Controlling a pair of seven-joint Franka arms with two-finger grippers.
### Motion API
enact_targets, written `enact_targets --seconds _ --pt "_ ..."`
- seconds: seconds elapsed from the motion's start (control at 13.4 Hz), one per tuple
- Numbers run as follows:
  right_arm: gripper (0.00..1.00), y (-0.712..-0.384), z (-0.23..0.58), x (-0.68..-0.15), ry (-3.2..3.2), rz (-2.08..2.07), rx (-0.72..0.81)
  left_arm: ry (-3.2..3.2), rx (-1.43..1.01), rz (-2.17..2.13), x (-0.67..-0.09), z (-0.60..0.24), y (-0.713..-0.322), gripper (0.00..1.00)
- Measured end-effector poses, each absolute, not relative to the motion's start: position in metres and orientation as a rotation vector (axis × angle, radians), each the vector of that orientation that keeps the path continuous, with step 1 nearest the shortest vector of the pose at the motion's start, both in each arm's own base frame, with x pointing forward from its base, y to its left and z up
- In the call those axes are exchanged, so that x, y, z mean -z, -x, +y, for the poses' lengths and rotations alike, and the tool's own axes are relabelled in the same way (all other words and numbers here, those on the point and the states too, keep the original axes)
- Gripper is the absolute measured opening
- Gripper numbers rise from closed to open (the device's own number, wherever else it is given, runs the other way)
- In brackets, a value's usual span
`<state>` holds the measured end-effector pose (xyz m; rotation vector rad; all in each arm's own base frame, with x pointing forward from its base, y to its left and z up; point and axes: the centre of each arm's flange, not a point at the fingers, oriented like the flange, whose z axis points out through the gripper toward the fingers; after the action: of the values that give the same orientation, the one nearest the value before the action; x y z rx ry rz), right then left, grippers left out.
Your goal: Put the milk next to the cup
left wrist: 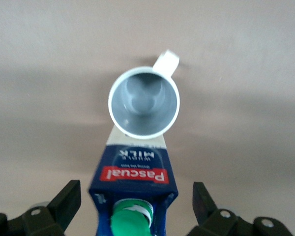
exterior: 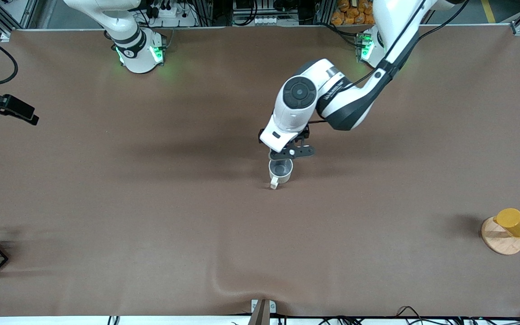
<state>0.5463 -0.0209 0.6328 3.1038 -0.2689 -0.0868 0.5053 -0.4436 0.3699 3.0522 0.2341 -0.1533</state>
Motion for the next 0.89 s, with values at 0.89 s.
enact_targets --seconds 0.89 --pt "1.00 -0.542 -0.024 -0.649 -3.118 -0.077 0.056 -3.228 -0.082 0.452 -0.515 -0.245 -0.567 1.00"
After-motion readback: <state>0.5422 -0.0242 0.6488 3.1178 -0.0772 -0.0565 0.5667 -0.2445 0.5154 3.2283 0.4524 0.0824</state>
